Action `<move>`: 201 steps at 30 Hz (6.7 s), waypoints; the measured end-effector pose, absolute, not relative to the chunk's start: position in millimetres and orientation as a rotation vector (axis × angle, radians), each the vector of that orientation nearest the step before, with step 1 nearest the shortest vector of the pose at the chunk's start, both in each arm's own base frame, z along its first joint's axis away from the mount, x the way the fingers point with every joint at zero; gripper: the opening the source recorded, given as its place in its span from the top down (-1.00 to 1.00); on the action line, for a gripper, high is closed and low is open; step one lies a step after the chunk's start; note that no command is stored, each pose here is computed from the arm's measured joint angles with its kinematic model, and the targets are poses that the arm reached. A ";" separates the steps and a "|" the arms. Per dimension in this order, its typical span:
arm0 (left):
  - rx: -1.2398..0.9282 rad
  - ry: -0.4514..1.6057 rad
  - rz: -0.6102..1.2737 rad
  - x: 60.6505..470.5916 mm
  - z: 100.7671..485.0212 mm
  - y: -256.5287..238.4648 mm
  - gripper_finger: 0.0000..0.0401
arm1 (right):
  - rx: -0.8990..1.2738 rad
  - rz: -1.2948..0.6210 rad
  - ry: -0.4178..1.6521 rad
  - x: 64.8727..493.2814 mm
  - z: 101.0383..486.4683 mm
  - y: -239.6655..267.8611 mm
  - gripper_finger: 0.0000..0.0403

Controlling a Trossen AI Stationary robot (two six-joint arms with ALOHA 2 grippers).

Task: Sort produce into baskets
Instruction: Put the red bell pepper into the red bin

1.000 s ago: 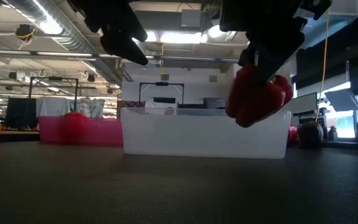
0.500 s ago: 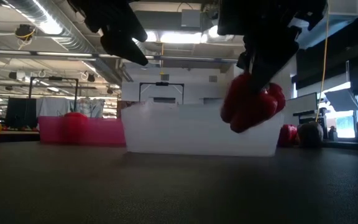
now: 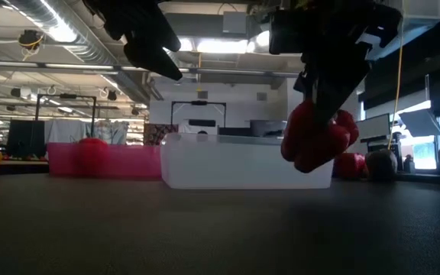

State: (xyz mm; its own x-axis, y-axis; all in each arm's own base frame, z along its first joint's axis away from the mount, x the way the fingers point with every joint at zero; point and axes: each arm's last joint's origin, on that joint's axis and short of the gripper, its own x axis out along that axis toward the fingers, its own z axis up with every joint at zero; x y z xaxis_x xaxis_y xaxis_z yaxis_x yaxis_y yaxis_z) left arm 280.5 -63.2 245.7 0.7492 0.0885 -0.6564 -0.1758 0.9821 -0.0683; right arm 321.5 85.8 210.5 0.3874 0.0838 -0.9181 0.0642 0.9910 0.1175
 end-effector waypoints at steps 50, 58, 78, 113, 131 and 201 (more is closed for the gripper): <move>-0.099 0.604 0.071 314.3 216.3 -93.0 -0.93 | 0.177 0.102 1.089 333.3 217.9 94.2 -0.44; -0.122 0.632 0.006 345.9 206.5 -89.5 -0.93 | 0.023 0.039 1.097 294.2 245.2 120.6 -0.44; 0.075 0.824 -0.182 426.5 189.6 -92.9 -0.93 | 0.042 -0.219 1.216 227.5 203.0 167.9 -0.44; 0.216 0.975 -0.211 419.5 170.6 -90.8 -0.93 | 0.101 -0.222 1.155 224.7 202.5 178.8 -0.44; 0.159 0.969 -0.209 420.8 179.2 -108.1 -0.33 | 0.049 -0.232 1.132 224.9 202.8 177.4 -0.44; -0.228 0.363 1.107 226.0 225.3 163.3 -0.34 | 0.066 -0.516 0.881 232.3 168.2 145.9 -0.45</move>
State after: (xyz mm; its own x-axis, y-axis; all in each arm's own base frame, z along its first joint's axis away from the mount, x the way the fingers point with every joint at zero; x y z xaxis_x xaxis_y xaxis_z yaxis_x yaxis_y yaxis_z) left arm 226.0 163.3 225.3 0.3971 0.8281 -0.3956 -0.9016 0.4326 0.0007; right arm 232.3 145.9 168.2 0.5226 -0.4042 -0.7506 0.4572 0.8760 -0.1534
